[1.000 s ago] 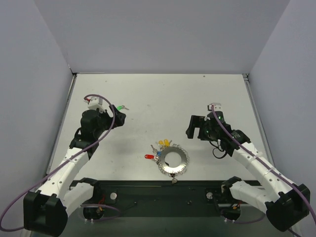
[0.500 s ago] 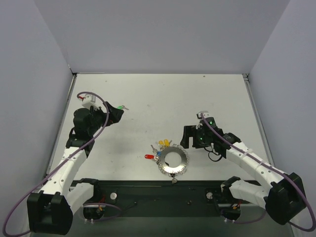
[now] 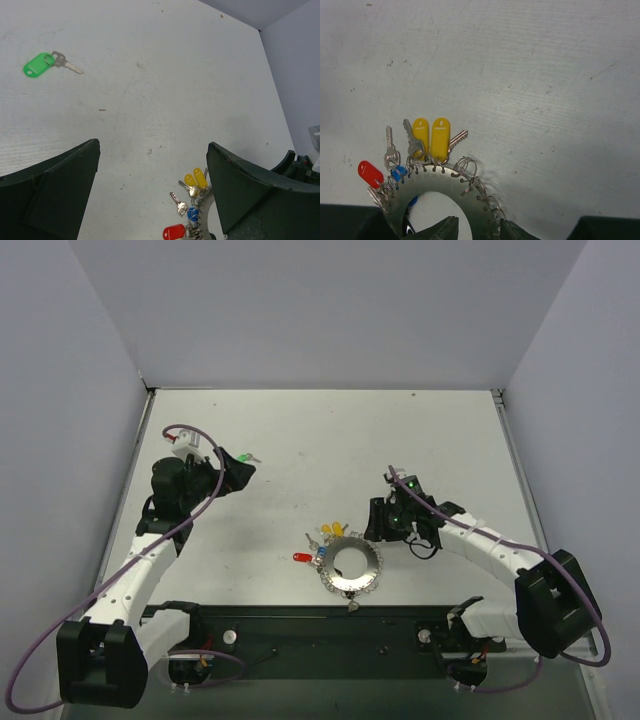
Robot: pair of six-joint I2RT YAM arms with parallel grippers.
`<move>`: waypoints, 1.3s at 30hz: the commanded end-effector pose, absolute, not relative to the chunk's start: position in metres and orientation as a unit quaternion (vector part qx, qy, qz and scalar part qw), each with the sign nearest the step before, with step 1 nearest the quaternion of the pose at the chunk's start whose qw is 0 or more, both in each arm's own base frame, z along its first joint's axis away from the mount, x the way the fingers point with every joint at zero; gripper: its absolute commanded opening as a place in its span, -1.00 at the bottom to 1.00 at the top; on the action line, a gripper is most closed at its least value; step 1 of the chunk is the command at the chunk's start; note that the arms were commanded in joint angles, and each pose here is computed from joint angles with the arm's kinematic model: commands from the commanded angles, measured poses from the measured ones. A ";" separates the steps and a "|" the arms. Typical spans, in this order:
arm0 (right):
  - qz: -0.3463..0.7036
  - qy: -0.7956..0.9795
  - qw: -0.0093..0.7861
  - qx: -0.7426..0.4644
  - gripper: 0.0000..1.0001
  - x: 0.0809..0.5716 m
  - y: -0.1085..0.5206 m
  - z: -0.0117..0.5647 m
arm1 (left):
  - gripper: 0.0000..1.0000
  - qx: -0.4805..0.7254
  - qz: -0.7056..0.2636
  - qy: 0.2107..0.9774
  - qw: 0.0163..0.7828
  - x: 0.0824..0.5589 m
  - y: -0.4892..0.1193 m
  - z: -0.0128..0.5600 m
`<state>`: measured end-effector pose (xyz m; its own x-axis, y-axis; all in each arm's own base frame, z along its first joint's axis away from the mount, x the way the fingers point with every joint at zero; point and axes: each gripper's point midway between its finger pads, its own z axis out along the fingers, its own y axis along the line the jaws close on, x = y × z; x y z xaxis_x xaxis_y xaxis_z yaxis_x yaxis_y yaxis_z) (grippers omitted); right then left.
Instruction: Put the keys on the keyring
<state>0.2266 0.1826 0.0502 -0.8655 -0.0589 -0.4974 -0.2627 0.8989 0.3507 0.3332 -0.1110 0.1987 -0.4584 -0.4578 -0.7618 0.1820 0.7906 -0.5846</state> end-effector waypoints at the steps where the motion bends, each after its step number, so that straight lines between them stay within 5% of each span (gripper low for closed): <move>1: 0.242 0.934 0.245 -0.093 -0.30 0.231 0.199 0.055 | 0.95 -0.061 -0.323 0.776 0.539 0.339 -0.115 0.218; 39: 0.253 0.938 0.222 -0.083 -0.69 0.242 0.210 0.021 | 0.95 -0.047 -0.343 0.777 0.525 0.336 -0.123 0.210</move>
